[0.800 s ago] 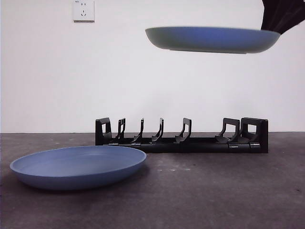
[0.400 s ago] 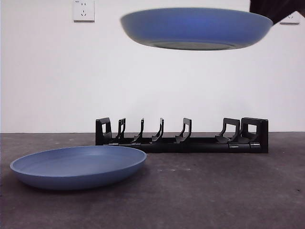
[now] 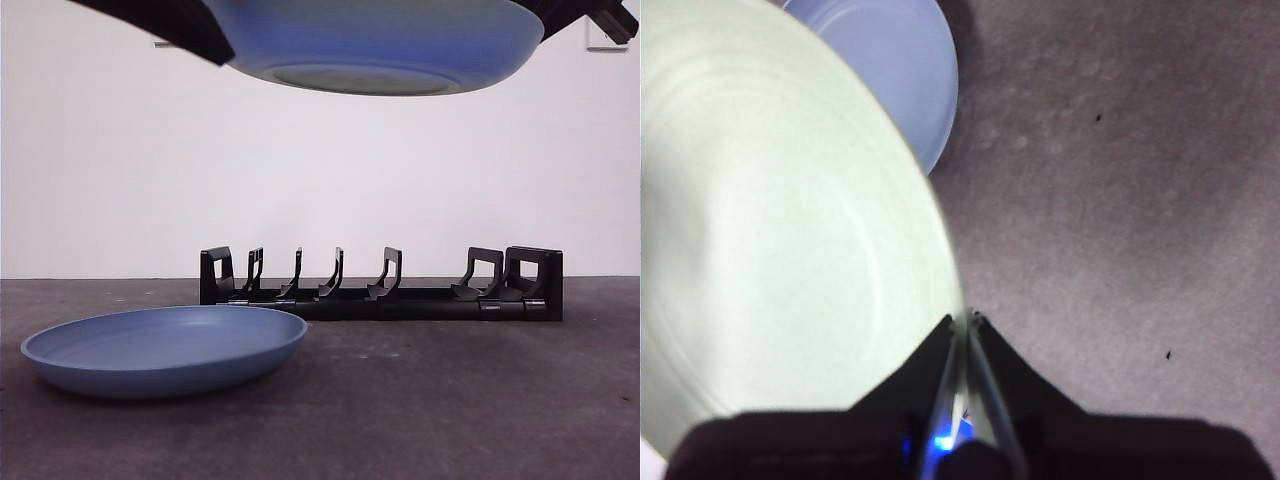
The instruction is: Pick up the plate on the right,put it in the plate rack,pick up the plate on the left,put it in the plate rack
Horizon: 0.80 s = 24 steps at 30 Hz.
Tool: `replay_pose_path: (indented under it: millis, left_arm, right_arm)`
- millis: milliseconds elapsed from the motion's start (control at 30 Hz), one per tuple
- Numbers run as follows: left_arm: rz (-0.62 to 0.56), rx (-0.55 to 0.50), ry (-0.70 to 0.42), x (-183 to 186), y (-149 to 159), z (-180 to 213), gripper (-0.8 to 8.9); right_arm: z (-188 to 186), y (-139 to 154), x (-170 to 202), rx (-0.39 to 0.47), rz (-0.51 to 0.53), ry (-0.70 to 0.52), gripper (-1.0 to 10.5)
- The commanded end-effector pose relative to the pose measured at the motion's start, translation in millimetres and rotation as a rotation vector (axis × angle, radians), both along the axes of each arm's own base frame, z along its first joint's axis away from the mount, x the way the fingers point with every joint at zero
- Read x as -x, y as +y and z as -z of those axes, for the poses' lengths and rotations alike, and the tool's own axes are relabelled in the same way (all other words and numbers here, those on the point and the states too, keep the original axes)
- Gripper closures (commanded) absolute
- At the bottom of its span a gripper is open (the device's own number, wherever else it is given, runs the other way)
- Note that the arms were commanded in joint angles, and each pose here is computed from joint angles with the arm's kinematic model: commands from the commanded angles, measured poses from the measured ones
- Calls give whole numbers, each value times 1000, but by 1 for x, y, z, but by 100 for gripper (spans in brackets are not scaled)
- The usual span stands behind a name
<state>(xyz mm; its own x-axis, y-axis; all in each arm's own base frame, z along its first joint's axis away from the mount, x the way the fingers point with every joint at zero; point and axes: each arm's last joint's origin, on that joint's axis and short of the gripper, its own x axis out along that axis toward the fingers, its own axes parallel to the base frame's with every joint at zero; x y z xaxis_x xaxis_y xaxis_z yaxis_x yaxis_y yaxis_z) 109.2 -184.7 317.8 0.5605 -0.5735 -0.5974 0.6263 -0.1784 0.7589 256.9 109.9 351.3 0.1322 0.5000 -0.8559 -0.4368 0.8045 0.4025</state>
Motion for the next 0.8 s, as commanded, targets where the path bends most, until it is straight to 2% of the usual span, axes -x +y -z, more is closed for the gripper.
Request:
replay_pose_path:
  millis: [33, 100, 167, 400, 800]
  left_arm:
    - [-3, -7, -15, -1, -2, 0, 490]
    - [-3, -9, -14, -1, -2, 0, 590]
    - [-3, -9, -14, -1, -2, 0, 649]
    - [-7, -8, -8, -1, -2, 1, 810]
    - [-8, -31, 8, 0, 0, 3, 822]
  right_arm:
    - [-1, 1, 0, -10, 6, 3, 959]
    - [-1, 1, 0, -9, 5, 5, 958]
    - [-1, 1, 0, -9, 5, 7, 958]
    - [-1, 1, 0, -11, 5, 1, 958]
    - [-1, 1, -1, -15, 4, -14, 958]
